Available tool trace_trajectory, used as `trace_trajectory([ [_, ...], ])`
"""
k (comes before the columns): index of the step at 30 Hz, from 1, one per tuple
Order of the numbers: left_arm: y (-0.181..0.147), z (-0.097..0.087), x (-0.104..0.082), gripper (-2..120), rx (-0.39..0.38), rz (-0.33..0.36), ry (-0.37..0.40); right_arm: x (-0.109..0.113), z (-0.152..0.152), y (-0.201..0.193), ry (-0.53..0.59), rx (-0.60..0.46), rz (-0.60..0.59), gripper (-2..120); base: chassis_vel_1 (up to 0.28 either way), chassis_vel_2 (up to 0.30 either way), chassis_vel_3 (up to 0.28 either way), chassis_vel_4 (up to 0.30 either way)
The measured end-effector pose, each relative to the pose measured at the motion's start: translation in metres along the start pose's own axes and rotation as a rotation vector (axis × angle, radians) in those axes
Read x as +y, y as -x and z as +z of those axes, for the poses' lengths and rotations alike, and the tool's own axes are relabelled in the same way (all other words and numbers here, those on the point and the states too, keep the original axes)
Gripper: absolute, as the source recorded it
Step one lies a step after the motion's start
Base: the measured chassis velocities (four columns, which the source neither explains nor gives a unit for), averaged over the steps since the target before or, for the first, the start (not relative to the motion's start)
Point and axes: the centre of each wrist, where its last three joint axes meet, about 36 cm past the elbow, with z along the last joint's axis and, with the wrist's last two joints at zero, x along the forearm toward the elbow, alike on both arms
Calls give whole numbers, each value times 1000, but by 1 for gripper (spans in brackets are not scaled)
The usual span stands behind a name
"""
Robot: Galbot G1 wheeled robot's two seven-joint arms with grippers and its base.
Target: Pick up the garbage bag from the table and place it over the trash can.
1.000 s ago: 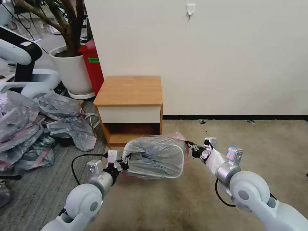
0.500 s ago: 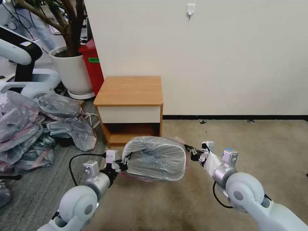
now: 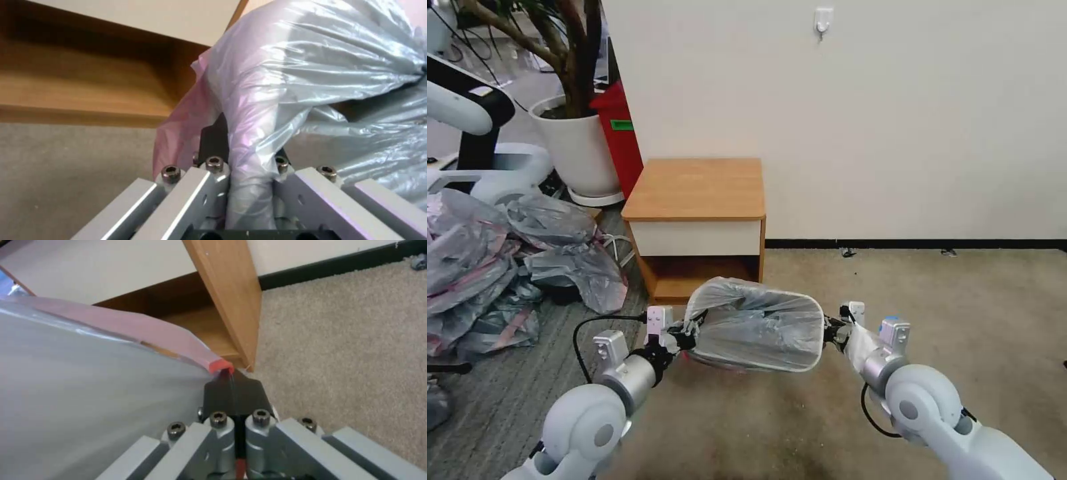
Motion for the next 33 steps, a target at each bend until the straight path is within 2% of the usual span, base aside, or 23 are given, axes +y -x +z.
trace_trajectory([
  [11, -6, -5, -8, 5, 17, 3, -71, -1, 19, 18, 28, -8, 28, 0, 0, 0, 0, 0],
  [29, -5, -1, -4, 5, 50, -17, -60, -3, 28, 31, 4, -51, 71, 0, 0, 0, 0, 0],
  [32, -4, 0, -2, 4, 54, -25, -55, -2, 27, 28, 2, -61, 72, 4, 0, 0, 0, 0],
  [33, -2, 1, 0, 3, 55, -30, -54, -2, 26, 27, 0, -65, 75, 10, 0, 0, 0, 0],
])
